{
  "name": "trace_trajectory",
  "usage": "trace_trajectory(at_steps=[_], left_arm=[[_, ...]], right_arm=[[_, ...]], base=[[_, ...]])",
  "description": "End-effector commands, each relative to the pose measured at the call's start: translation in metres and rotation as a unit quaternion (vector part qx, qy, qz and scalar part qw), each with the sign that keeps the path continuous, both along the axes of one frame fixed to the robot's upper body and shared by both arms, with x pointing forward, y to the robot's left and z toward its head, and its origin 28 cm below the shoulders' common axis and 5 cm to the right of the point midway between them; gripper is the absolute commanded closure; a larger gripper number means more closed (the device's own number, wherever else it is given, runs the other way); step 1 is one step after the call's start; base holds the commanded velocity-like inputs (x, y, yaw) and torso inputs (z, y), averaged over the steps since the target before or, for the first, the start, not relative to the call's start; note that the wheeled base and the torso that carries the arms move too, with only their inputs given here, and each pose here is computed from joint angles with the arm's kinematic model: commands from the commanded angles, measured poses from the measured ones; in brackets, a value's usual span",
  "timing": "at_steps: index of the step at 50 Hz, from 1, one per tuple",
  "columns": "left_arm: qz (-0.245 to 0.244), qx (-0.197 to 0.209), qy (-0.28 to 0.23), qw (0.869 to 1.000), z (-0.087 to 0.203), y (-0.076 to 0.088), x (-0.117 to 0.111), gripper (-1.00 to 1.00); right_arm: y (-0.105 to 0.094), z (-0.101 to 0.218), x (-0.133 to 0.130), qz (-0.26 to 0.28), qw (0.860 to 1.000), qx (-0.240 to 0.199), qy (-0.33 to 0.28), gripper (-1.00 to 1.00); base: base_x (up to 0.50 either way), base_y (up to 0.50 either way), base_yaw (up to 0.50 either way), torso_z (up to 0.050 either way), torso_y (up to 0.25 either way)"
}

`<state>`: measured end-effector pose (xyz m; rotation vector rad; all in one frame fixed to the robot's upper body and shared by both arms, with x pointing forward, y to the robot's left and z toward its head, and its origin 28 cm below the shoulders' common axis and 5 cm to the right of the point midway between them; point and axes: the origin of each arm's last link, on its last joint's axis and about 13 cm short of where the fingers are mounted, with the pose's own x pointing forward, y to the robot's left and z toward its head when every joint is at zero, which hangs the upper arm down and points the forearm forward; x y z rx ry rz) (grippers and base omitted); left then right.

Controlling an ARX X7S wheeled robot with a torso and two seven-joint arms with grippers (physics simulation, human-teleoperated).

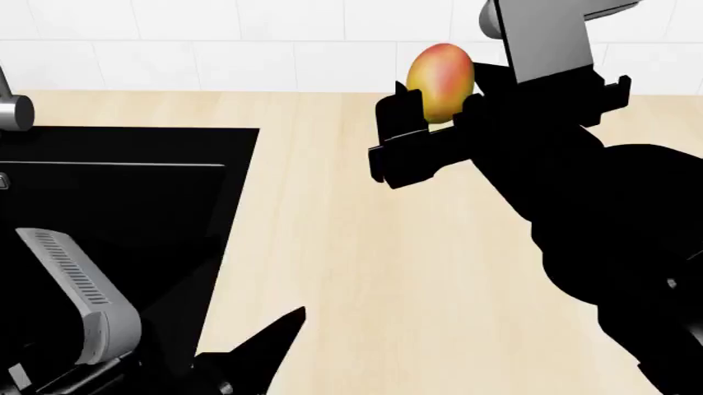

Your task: There is a mixed pile of frozen fruits and vegetables on the counter. Locate all the frozen vegetables and place the items in a bowl on the counter. Take all the frozen fruits and defrost them in a running sink.

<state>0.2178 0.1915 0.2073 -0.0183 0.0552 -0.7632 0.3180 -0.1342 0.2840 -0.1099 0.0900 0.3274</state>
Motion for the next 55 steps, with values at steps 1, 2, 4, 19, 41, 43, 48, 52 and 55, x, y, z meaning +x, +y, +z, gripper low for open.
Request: trace_trajectory(at_steps=[1,2,4,19,41,43,48,52,55], left_arm=[[-0.065,0.023,0.04,0.997,-0.007,-0.005,-0.011,-1.0],[-0.065,0.025,0.041,0.997,-0.007,-0.005,-0.011,-1.0],[-0.067,0.03,0.043,0.996,-0.008,-0.005,-0.01,-1.0],[-0.087,0.071,0.064,0.992,-0.019,-0.008,-0.018,-1.0],[-0.091,0.095,0.102,0.986,-0.042,-0.013,-0.018,-1.0],[-0.088,0.097,0.109,0.985,-0.045,-0.012,-0.018,-1.0],[-0.09,0.11,0.12,0.983,-0.051,-0.012,-0.021,-1.0],[-0.088,0.115,0.122,0.982,-0.051,-0.01,-0.023,-1.0],[-0.086,0.118,0.119,0.982,-0.049,-0.011,-0.021,-1.0]], right_arm=[[-0.003,0.001,-0.01,0.0,1.0,-0.018,-0.006,1.0],[-0.004,0.002,-0.01,-0.001,1.0,-0.018,-0.006,1.0],[-0.003,0.001,-0.011,0.0,1.0,-0.019,-0.006,1.0],[-0.002,-0.005,-0.012,0.005,1.0,-0.018,0.0,1.0],[-0.001,-0.016,-0.015,0.013,1.0,-0.019,0.012,1.0],[-0.002,-0.018,-0.014,0.012,1.0,-0.018,0.013,1.0],[-0.003,-0.019,-0.015,0.01,1.0,-0.017,0.013,1.0],[-0.002,-0.019,-0.015,0.011,1.0,-0.015,0.013,1.0],[-0.002,-0.019,-0.014,0.011,1.0,-0.015,0.013,1.0]], base=[[0.0,0.0,0.0,0.0,0.0],[0.0,0.0,0.0,0.0,0.0],[0.0,0.0,0.0,0.0,0.0],[0.0,0.0,0.0,0.0,0.0],[0.0,0.0,0.0,0.0,0.0],[0.0,0.0,0.0,0.0,0.0],[0.0,0.0,0.0,0.0,0.0],[0.0,0.0,0.0,0.0,0.0],[0.0,0.0,0.0,0.0,0.003]])
